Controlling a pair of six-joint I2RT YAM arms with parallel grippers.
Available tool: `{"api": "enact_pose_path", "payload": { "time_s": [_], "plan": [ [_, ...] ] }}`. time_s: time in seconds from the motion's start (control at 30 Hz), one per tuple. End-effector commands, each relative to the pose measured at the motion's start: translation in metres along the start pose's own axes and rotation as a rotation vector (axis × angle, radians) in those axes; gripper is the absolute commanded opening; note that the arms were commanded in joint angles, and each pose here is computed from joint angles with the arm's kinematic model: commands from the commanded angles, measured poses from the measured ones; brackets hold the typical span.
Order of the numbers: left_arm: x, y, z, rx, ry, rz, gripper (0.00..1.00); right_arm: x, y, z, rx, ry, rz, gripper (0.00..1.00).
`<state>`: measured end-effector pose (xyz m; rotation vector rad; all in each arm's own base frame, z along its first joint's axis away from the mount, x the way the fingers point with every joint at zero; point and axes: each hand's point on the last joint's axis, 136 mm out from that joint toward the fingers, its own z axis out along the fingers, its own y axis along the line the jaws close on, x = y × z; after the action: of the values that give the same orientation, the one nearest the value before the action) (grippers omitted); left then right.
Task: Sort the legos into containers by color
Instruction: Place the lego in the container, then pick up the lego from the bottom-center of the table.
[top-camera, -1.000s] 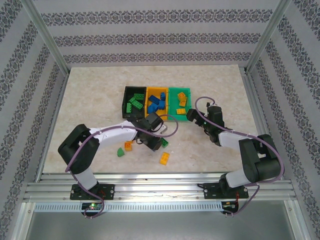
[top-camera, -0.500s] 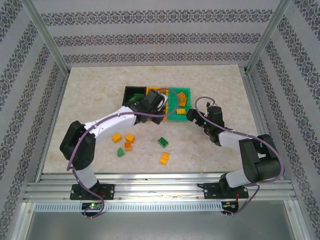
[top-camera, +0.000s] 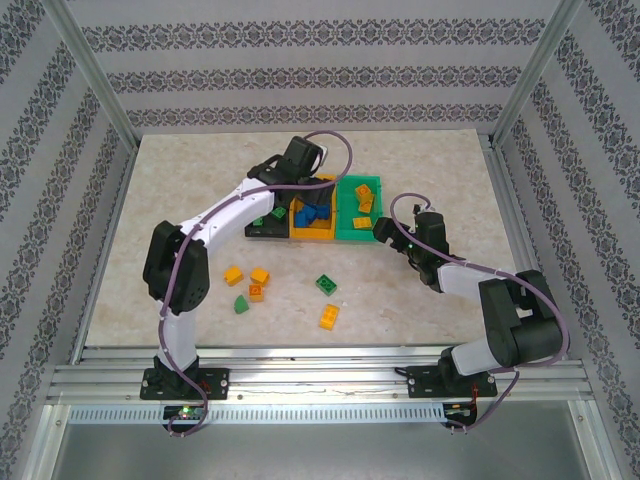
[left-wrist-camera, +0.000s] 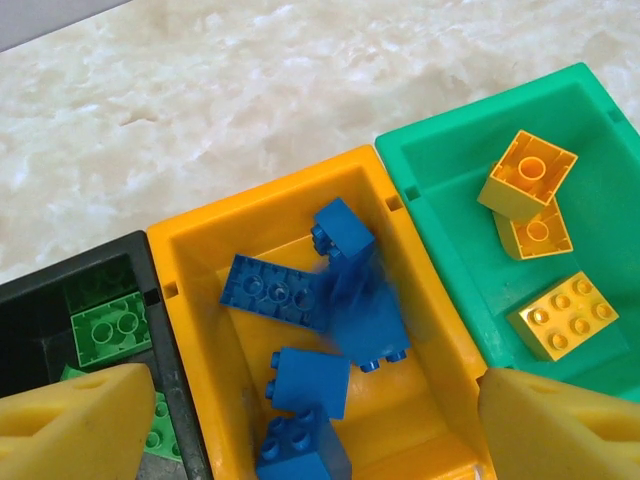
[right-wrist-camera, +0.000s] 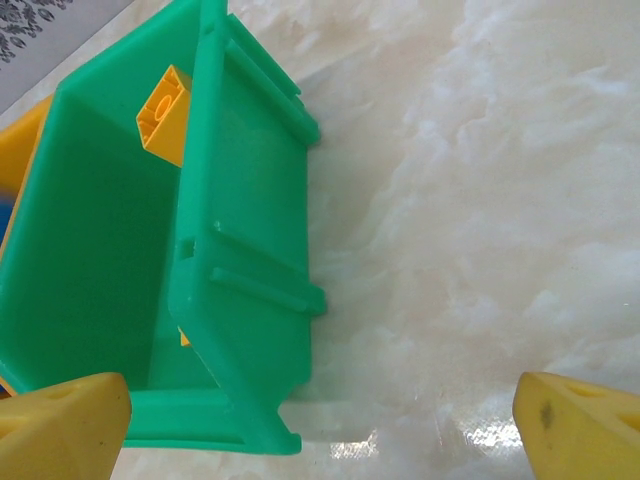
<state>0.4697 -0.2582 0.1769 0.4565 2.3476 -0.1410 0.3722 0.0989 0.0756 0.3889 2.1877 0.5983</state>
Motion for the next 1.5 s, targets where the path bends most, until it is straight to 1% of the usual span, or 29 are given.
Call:
{"api": "enact_pose_path", "payload": {
  "time_s": [0.0,0.13,0.27,0.33,0.5,0.6,0.7,0.73,0.83,0.9,1.03,1.1,1.17,1.27,1.37,1.4,1.47],
  "plan": [
    [0.013,0.004,-0.017,-0.002,0.010,0.014,0.85,-0.009,0.008,-0.002,-0.012,-0.029,-0.028,0.98],
    [0.034,0.016,-0.032,-0.018,0.014,-0.007,0.85,-0.009,0.010,-0.003,-0.015,-0.028,-0.046,0.98],
    [0.062,0.033,-0.047,0.001,0.013,-0.065,0.84,-0.009,0.016,-0.011,-0.022,-0.028,-0.088,0.98],
    [0.071,0.045,-0.057,0.002,-0.003,-0.094,0.84,-0.003,0.019,-0.015,-0.030,-0.008,-0.089,0.98],
    [0.090,0.069,-0.075,0.040,-0.061,-0.201,0.82,0.045,0.043,-0.024,-0.107,0.146,-0.107,0.96],
    [0.103,0.086,-0.080,-0.005,-0.084,-0.223,0.82,0.073,0.058,-0.030,-0.128,0.219,-0.152,0.96],
    [0.117,0.105,-0.083,-0.055,-0.120,-0.288,0.81,0.098,0.076,-0.035,-0.168,0.291,-0.224,0.96],
    [0.120,0.108,-0.084,-0.049,-0.138,-0.310,0.81,0.108,0.082,-0.037,-0.173,0.322,-0.265,0.93],
    [0.129,0.113,-0.085,-0.052,-0.185,-0.347,0.81,0.134,0.094,-0.042,-0.159,0.419,-0.406,0.91],
    [0.137,0.117,-0.084,-0.067,-0.198,-0.352,0.81,0.152,0.100,-0.044,-0.150,0.490,-0.496,0.90],
    [0.152,0.125,-0.082,-0.112,-0.180,-0.327,0.81,0.178,0.100,-0.047,-0.084,0.603,-0.620,0.89],
    [0.159,0.133,-0.083,-0.156,-0.168,-0.329,0.81,0.187,0.103,-0.047,-0.062,0.639,-0.675,0.89],
    [0.166,0.133,-0.082,-0.163,-0.175,-0.334,0.81,0.195,0.104,-0.043,-0.040,0.664,-0.716,0.89],
    [0.171,0.133,-0.082,-0.156,-0.189,-0.340,0.81,0.203,0.108,-0.034,-0.019,0.710,-0.718,0.83],
    [0.173,0.135,-0.085,-0.166,-0.193,-0.338,0.81,0.207,0.109,-0.026,-0.001,0.730,-0.710,0.77],
    [0.173,0.135,-0.087,-0.168,-0.200,-0.339,0.81,0.209,0.111,-0.025,-0.005,0.741,-0.708,0.71],
    [0.173,0.136,-0.090,-0.174,-0.217,-0.345,0.81,0.209,0.113,-0.023,0.002,0.755,-0.714,0.64]
  ]
}}
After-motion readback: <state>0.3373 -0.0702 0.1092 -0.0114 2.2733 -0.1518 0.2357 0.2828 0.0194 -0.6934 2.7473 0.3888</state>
